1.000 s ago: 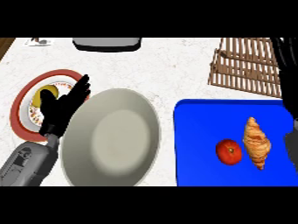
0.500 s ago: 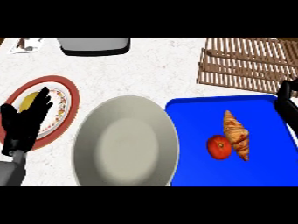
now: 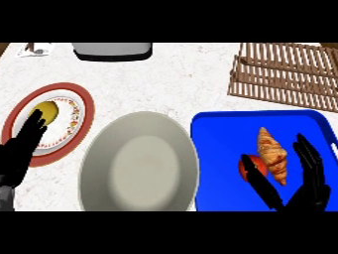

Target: Pick the croissant from the tray and place it in the tiered shelf

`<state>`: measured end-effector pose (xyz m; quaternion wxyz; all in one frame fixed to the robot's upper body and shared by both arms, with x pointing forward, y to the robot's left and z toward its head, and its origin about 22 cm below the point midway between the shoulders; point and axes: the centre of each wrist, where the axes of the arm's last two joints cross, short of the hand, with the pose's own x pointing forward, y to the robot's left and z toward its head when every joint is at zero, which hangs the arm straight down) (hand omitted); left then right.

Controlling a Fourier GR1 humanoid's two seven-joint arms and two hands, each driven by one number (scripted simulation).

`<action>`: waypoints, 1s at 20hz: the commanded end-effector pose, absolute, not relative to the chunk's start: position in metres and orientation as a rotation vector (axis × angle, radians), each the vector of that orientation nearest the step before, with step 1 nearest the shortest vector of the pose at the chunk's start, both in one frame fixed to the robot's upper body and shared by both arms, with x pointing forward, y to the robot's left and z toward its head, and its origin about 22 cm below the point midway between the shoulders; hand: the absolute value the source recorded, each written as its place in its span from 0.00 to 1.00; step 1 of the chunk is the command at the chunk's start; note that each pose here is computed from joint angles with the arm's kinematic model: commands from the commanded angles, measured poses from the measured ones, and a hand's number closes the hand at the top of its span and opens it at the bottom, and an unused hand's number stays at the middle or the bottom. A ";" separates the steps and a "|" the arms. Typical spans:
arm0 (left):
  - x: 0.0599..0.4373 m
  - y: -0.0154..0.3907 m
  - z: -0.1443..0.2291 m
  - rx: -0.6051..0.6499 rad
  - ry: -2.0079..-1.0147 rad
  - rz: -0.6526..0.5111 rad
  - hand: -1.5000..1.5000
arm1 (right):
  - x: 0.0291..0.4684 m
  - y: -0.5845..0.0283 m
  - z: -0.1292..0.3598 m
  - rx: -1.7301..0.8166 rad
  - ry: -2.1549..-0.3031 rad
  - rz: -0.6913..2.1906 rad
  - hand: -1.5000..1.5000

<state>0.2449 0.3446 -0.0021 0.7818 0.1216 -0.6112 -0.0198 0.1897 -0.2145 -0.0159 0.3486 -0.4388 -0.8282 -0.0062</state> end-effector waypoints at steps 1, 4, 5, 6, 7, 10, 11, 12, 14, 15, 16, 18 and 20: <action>0.239 0.345 -0.003 0.271 -1.329 -0.029 0.50 | 0.145 -0.203 -0.043 -1.444 -1.980 0.009 0.00; 0.235 0.350 -0.009 0.275 -1.321 -0.020 0.50 | 0.118 -0.204 -0.054 -1.533 -1.846 0.036 0.00; 0.235 0.348 0.004 0.271 -1.336 -0.043 0.50 | 0.105 -0.212 -0.061 -1.569 -1.763 0.060 0.00; 0.229 0.353 -0.001 0.276 -1.329 -0.052 0.50 | 0.093 -0.216 -0.063 -1.572 -1.712 0.098 0.00; 0.242 0.359 0.006 0.272 -1.352 -0.029 0.50 | 0.087 -0.217 -0.062 -1.565 -1.687 0.125 0.00; 0.231 0.354 -0.002 0.268 -1.341 -0.042 0.50 | 0.048 -0.225 -0.076 -1.539 -1.519 0.277 0.00; 0.239 0.354 0.008 0.276 -1.366 -0.056 0.50 | 0.044 -0.234 -0.080 -1.547 -1.465 0.321 0.00; 0.235 0.358 0.007 0.268 -1.363 -0.057 0.50 | 0.024 -0.235 -0.086 -1.535 -1.380 0.360 0.00; 0.243 0.350 0.014 0.260 -1.379 -0.048 0.50 | 0.019 -0.247 -0.083 -1.576 -1.310 0.395 0.00; 0.230 0.353 0.001 0.267 -1.359 -0.046 0.50 | 0.008 -0.244 -0.077 -1.578 -1.291 0.412 0.00; 0.241 0.351 0.005 0.263 -1.365 -0.055 0.50 | 0.019 -0.253 -0.075 -1.603 -1.286 0.425 0.00; 0.242 0.340 0.011 0.255 -1.380 -0.072 0.50 | 0.017 -0.263 -0.065 -1.632 -1.232 0.454 0.00; 0.245 0.345 0.009 0.254 -1.376 -0.057 0.50 | 0.020 -0.264 -0.062 -1.641 -1.188 0.477 0.00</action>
